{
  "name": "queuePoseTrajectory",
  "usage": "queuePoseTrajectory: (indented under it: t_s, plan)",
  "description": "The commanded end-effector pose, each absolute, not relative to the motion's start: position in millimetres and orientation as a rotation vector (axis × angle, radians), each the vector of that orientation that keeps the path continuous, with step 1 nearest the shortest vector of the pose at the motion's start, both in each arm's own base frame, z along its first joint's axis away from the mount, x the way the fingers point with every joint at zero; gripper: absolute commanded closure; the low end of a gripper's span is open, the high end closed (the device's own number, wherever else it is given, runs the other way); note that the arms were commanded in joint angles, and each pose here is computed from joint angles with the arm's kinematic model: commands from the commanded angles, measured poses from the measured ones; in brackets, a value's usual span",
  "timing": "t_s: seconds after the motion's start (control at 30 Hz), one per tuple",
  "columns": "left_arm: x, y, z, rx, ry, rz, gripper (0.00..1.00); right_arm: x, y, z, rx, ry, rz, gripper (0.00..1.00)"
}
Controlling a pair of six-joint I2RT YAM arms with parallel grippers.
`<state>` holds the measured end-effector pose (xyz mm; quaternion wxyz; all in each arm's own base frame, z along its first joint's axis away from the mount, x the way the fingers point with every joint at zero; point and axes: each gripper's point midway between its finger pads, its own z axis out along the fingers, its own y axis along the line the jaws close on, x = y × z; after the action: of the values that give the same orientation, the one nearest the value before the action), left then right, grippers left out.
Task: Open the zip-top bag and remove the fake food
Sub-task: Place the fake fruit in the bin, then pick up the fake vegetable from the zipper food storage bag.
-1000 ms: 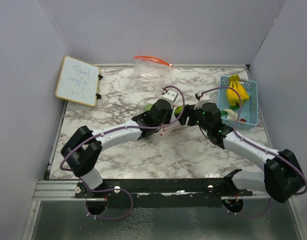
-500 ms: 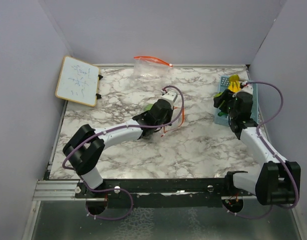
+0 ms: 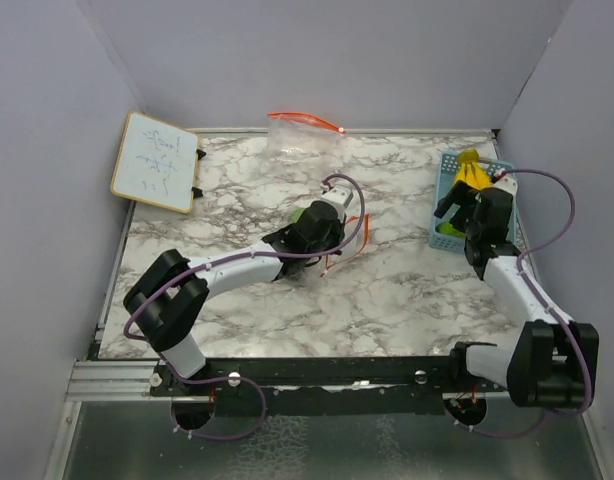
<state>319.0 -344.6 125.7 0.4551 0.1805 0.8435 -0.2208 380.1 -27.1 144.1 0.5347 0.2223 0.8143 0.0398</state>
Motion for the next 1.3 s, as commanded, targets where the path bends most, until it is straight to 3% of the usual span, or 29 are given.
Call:
queuePoseTrajectory:
  t_s: [0.0,0.23,0.47,0.6,0.87,1.27]
  plan:
    - [322.2,-345.3,142.2,0.449,2.028,-0.601,1.0,374.6,9.4,195.5,0.244,1.827,0.131,0.08]
    - [324.1,-335.2,141.7,0.405,2.027,-0.614,1.0,352.6,146.3,198.0,-0.145,1.805,0.471,0.21]
    - [319.0,-327.4,151.1,0.349,2.011,-0.639,1.0,340.8,233.3,164.7,-0.259,1.843,0.705,0.74]
    - [321.2,-318.0,156.0,0.317,2.012,-0.594,1.0,337.7,257.4,142.6,-0.271,1.884,0.784,0.89]
    - [319.5,-310.4,156.6,0.293,2.007,-0.585,1.0,343.5,277.0,111.5,-0.321,1.889,0.836,0.9]
    - [319.9,-314.3,139.7,0.313,2.05,-0.577,1.0,373.0,282.0,84.8,-0.443,1.809,0.639,0.81]
